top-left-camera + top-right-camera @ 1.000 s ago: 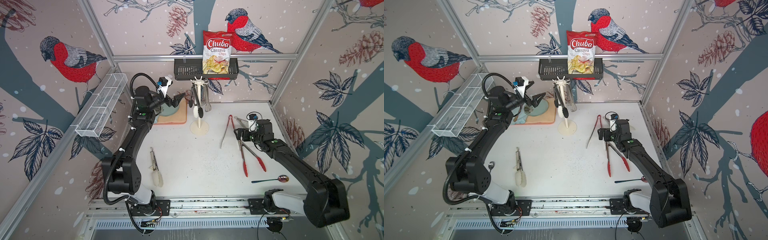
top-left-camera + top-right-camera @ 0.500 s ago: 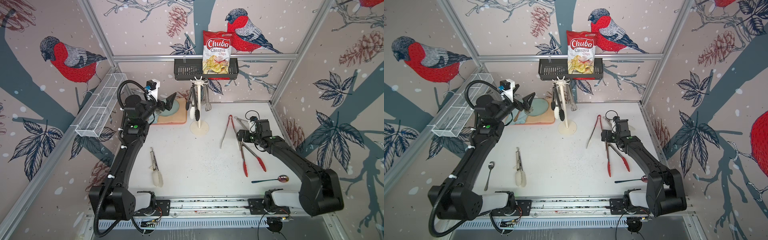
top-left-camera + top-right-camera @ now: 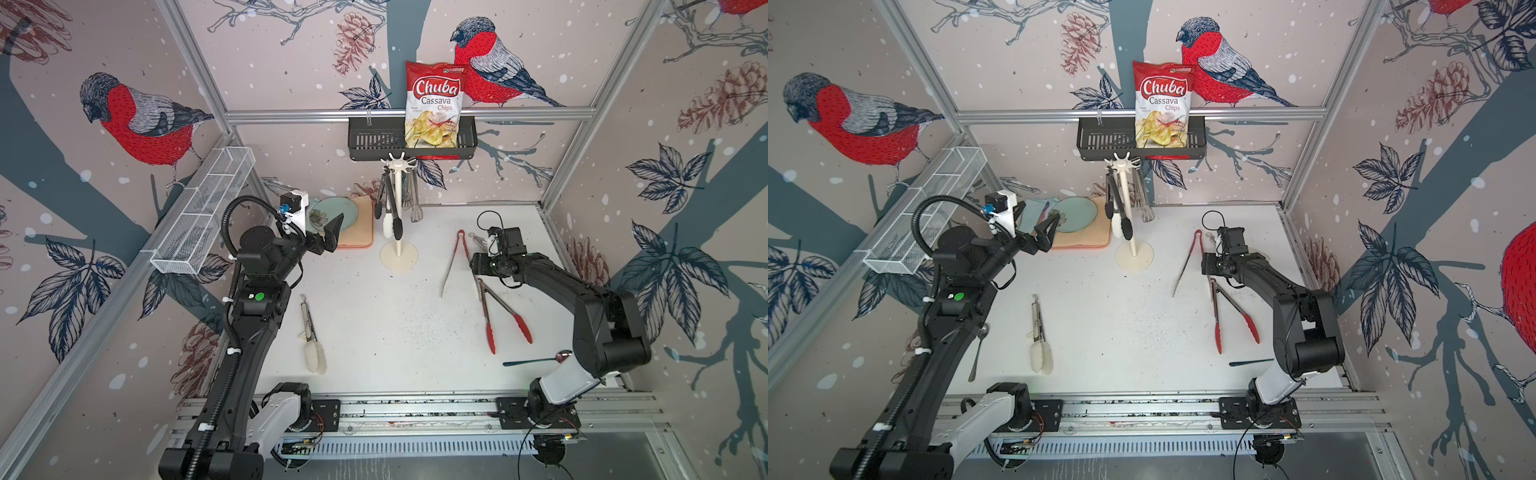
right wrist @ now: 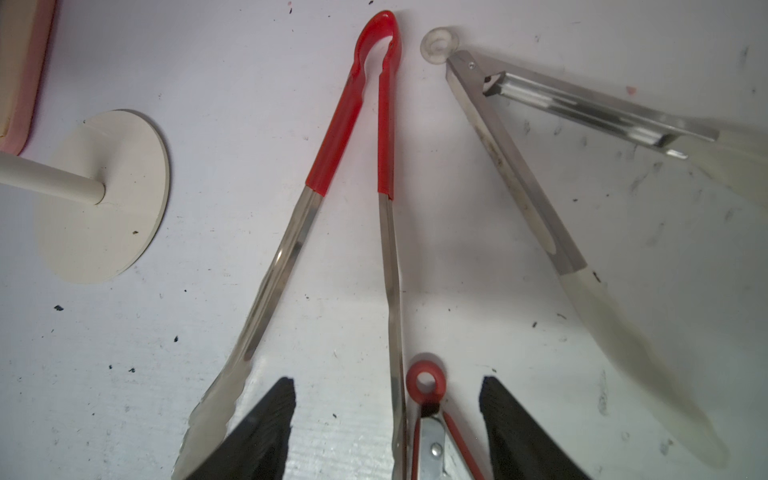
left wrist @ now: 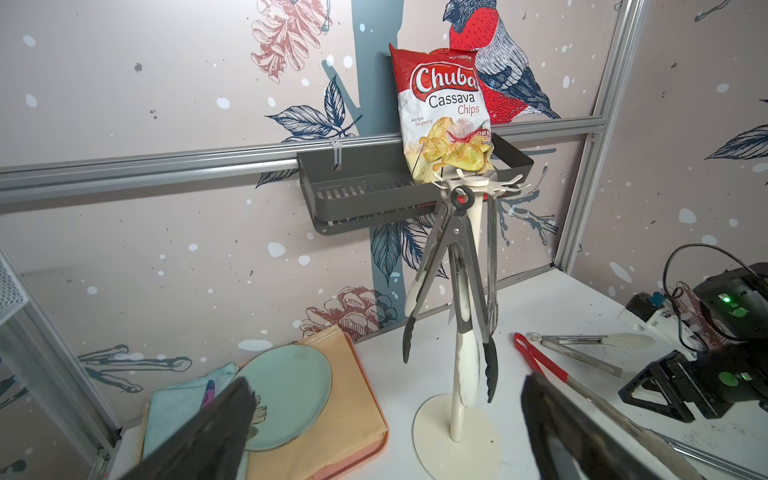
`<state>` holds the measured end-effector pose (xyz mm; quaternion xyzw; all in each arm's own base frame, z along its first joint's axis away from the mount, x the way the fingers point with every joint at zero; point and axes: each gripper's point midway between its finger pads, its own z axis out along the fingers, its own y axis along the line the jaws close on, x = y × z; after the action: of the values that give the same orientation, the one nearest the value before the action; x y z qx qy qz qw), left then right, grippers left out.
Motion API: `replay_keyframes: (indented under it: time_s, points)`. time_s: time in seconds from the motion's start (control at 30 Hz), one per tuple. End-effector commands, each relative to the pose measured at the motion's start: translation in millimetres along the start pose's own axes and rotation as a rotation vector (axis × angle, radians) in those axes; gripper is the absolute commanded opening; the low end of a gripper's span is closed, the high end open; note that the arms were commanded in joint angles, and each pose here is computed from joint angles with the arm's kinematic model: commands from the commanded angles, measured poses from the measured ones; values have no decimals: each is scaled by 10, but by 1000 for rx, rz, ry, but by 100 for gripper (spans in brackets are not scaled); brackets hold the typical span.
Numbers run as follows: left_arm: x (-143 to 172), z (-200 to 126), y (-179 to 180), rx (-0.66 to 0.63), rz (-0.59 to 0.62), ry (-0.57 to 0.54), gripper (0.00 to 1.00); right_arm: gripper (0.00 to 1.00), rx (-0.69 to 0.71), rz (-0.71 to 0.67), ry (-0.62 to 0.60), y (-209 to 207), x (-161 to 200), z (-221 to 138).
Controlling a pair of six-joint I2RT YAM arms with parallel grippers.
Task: Hang food tongs on kitchen utensil racks
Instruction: Pick up the food tongs from the center of the board.
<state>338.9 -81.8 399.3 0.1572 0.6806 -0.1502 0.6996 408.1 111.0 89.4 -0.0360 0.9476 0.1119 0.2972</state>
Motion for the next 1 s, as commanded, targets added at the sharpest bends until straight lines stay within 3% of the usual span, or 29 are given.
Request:
replay_keyframes:
  time_s: [0.0, 0.2, 0.97]
  points:
    - [183, -90, -31, -3, -83, 37, 98, 65, 6, -27, -3, 8, -88, 85]
    - [432, -281, -71, -31, -126, 84, 98, 46, 4, -37, 48, 15, -134, 345]
    - [1021, -565, -152, -63, -232, 180, 99, 38, 68, -91, 82, -50, -341, 869]
